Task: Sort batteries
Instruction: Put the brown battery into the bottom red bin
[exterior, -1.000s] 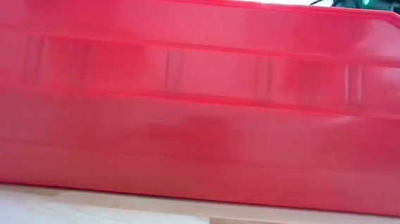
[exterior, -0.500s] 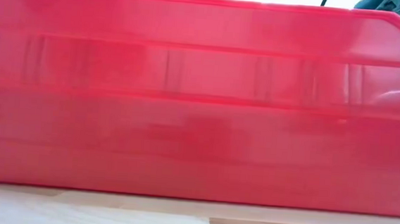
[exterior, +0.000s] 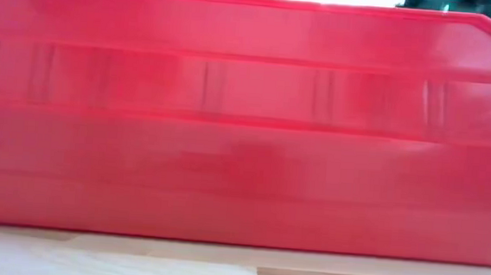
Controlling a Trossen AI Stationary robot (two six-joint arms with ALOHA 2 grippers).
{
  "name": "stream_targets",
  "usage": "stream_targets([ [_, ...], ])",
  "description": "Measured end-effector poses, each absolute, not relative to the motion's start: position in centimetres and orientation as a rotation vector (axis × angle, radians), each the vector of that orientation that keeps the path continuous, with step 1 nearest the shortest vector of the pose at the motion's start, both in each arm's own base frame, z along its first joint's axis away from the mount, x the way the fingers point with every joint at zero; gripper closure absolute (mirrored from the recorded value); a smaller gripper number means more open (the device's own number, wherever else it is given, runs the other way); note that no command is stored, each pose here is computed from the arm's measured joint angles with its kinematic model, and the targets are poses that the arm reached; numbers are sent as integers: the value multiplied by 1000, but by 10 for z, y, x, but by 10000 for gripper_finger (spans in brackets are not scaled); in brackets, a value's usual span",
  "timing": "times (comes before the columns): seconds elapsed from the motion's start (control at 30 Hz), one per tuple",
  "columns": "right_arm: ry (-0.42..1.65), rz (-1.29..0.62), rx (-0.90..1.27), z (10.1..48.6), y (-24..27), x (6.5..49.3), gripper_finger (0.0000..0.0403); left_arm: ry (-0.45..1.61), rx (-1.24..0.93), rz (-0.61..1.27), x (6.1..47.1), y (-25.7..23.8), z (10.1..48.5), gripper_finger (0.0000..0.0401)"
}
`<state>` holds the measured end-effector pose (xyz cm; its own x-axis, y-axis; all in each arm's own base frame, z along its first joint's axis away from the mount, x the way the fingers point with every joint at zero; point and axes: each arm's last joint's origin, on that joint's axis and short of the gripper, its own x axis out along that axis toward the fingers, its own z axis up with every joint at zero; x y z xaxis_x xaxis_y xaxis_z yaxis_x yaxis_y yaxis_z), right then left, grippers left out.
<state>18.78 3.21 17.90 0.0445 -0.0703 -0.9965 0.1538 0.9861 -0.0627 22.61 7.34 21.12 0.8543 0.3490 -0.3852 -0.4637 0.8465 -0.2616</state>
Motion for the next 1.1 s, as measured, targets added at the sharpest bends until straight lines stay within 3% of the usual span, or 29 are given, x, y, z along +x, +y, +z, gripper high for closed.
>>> stream_targets([
  [0.27,1187,-207,196,236,33,195,368,427,-378,503,224,74,200,245],
  [0.4,929,-31,232,254,41,227,368,430,-478,467,227,68,197,245],
  [0.57,787,174,180,259,64,266,368,406,-533,459,231,56,198,245],
  [0.83,902,364,117,250,126,319,368,430,-495,443,233,41,197,245],
  [1.1,1043,266,244,233,168,366,368,469,-358,319,235,27,197,245],
])
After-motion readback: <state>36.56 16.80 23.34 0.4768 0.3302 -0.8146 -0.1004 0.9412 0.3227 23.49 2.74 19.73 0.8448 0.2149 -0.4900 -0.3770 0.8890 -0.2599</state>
